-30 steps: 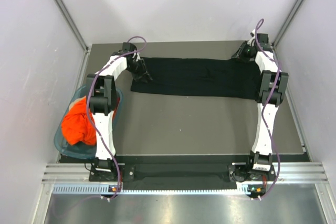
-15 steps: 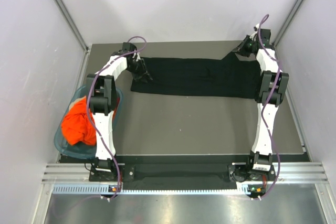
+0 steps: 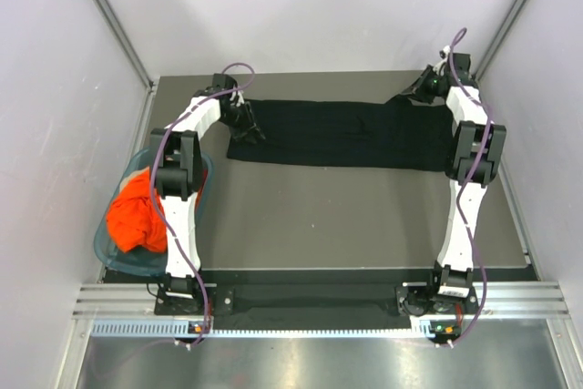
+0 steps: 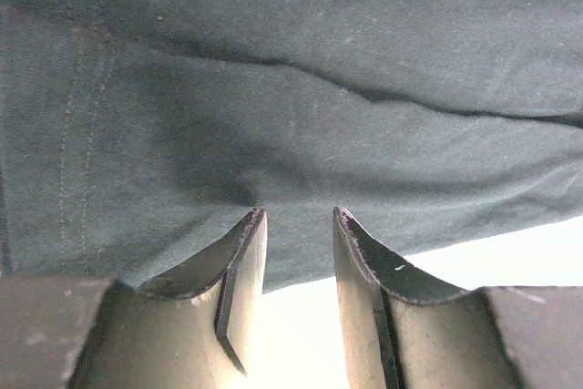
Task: Fold and stack the t-shirts
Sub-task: Fold the tshirt
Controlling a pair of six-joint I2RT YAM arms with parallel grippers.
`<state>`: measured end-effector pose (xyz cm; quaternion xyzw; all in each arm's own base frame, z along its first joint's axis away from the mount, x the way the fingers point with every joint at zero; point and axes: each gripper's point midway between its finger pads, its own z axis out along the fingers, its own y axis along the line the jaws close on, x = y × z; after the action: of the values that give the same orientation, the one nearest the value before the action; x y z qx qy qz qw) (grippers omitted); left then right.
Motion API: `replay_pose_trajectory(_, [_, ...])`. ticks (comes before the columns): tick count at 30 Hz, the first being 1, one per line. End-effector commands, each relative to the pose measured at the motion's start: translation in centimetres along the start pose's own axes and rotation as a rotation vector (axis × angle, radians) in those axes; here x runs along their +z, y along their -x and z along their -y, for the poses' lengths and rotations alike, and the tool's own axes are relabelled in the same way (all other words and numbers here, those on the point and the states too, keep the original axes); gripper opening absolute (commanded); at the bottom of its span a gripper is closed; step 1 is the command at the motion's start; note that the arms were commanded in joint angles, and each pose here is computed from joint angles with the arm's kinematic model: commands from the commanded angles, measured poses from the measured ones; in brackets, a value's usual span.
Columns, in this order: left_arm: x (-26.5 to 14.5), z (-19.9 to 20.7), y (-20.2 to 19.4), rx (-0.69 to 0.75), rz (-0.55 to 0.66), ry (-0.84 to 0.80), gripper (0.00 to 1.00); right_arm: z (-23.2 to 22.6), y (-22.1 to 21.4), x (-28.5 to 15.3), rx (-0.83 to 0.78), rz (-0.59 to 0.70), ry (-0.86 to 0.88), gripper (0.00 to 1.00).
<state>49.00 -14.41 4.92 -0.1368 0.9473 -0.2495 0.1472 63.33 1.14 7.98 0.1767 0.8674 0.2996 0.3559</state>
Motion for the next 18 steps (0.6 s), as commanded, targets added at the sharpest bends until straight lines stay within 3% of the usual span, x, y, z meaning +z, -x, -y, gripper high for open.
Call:
replay_pose_trajectory(1, [-2.8,2.6,1.7,0.057,0.071,-0.066,0.40,-4.5,3.5,-4.5,-0.087,0.086,0.060,0.04])
replay_pose_trajectory(9, [-2.8,8.0,1.8,0.065,0.098,-0.290,0.46,-3.6,2.9,-6.5,-0.050,0.070,-0.013,0.04])
replay_pose_trajectory(10, [-2.9,9.5,2.8,0.085,0.149,-0.347,0.47,-3.7,2.8,-6.6,-0.054,0.069,-0.013,0.04])
replay_pose_trajectory(14, [-1.9,15.6,1.1,0.083,0.155,-0.507,0.49,-3.3,2.3,-7.1,-0.057,0.062,-0.031,0.04])
replay_pose_trajectory(18, [0.8,21.1,0.3,0.106,0.199,-0.578,0.50,-2.6,1.4,-7.2,-0.061,0.060,-0.048,0.05])
